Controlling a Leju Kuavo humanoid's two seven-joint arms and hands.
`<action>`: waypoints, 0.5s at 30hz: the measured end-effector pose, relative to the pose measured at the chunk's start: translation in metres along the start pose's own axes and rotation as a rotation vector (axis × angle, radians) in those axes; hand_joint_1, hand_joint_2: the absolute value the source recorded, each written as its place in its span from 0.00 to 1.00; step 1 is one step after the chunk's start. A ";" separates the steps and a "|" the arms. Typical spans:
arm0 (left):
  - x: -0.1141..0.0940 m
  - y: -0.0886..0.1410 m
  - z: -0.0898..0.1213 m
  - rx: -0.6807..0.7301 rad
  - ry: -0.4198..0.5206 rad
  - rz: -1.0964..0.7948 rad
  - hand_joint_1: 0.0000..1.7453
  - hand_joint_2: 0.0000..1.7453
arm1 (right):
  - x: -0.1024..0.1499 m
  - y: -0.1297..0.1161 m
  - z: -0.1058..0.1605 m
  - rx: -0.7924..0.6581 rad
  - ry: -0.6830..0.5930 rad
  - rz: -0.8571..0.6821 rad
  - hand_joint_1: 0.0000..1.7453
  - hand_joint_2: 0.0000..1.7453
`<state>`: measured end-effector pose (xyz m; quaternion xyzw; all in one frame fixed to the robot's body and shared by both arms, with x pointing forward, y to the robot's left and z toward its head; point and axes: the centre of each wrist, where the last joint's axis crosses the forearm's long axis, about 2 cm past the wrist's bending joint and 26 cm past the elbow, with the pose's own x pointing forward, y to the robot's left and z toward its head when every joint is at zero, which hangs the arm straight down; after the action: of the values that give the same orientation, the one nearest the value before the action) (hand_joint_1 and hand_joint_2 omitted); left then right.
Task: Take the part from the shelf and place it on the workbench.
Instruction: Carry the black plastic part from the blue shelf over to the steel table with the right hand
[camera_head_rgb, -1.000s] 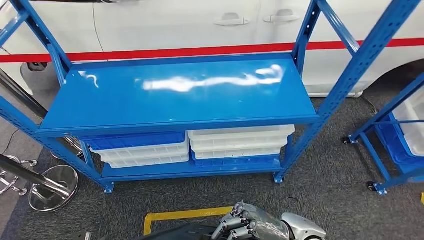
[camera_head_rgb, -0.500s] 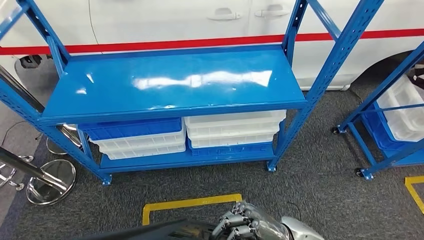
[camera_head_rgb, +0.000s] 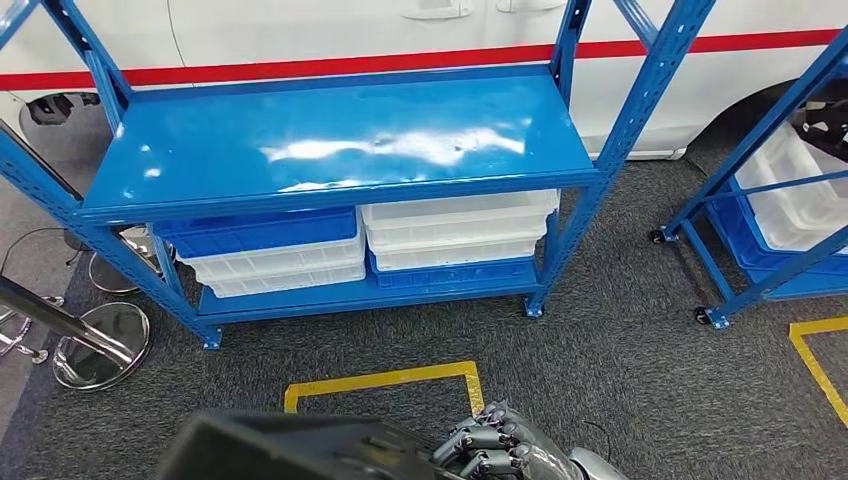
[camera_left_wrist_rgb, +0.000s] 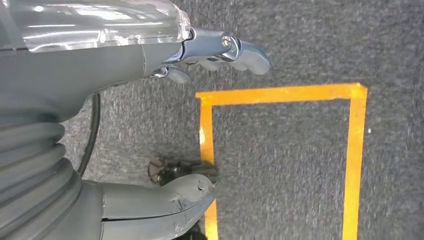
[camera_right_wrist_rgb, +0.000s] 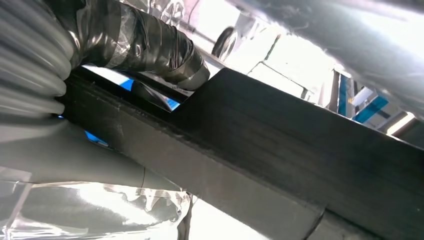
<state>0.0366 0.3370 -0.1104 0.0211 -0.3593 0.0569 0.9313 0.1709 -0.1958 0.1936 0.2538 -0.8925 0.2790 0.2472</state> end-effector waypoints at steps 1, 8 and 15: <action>0.000 0.000 0.000 -0.004 0.000 0.000 0.00 1.00 | 0.000 0.001 0.000 0.008 0.004 -0.013 1.00 1.00; 0.000 -0.001 0.000 -0.028 -0.001 -0.012 0.00 1.00 | 0.000 0.006 0.000 0.075 0.012 -0.110 1.00 1.00; 0.004 -0.002 -0.003 -0.044 -0.013 -0.023 0.00 1.00 | 0.000 0.005 0.000 0.084 0.004 -0.091 1.00 1.00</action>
<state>0.0421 0.3358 -0.1099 0.0051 -0.3663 0.0379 0.9297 0.1682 -0.1921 0.1922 0.3035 -0.8671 0.3053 0.2507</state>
